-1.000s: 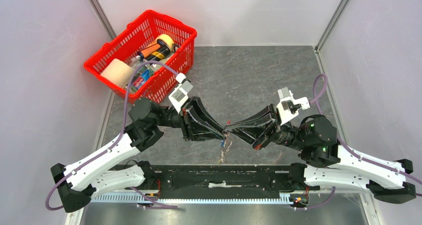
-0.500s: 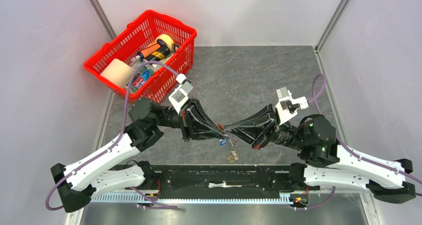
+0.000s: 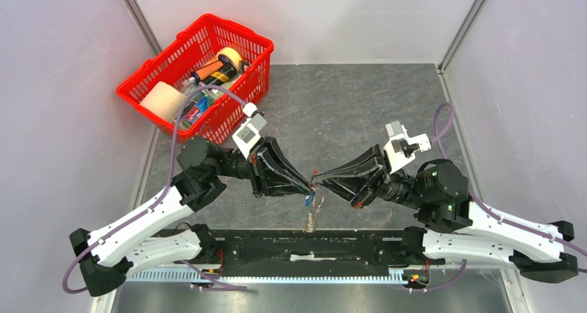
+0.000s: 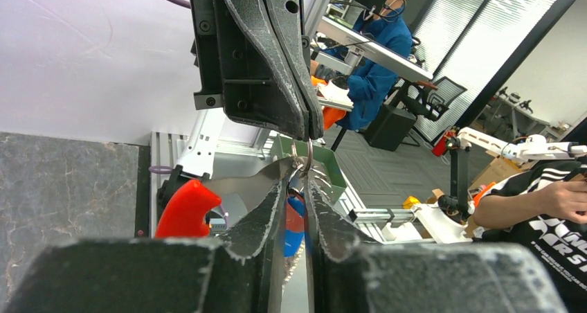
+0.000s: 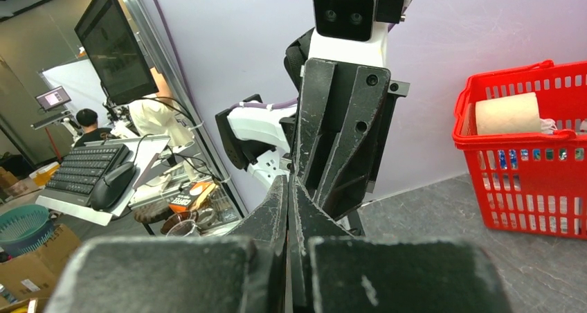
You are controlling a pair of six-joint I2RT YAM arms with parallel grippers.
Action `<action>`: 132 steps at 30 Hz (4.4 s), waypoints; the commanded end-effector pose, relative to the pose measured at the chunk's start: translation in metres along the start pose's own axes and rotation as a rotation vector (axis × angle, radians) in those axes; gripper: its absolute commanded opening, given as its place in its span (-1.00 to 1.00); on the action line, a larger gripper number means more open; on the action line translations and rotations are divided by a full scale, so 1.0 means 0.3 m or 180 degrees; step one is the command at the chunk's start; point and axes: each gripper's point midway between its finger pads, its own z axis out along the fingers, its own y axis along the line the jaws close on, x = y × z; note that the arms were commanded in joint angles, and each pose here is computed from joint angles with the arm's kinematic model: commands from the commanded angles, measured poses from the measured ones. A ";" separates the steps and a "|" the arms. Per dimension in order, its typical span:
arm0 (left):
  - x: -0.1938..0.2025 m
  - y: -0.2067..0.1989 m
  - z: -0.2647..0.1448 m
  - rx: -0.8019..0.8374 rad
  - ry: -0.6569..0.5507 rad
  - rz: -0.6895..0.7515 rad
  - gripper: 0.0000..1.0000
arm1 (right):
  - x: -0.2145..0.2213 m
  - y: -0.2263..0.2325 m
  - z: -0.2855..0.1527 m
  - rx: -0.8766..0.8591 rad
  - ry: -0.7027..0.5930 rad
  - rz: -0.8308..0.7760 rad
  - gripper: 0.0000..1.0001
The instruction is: Put the keys on the keyring
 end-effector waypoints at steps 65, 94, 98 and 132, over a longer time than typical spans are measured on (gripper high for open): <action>-0.119 -0.028 -0.006 -0.0195 -0.0289 0.0361 -0.95 | -0.074 -0.020 -0.010 0.0208 -0.0336 0.0211 -0.96; 0.080 -0.029 -0.009 0.0232 0.0611 -0.0262 -0.95 | 0.160 0.027 -0.203 0.0249 0.2094 -0.0105 -0.16; 0.109 -0.018 -0.013 0.0235 0.0665 -0.0336 -0.96 | 0.168 0.025 -0.188 0.0246 0.2098 -0.0067 -0.15; 0.167 0.003 -0.035 0.0204 0.0706 -0.0356 -0.96 | 0.213 0.002 -0.107 0.0270 0.2157 0.0024 -0.60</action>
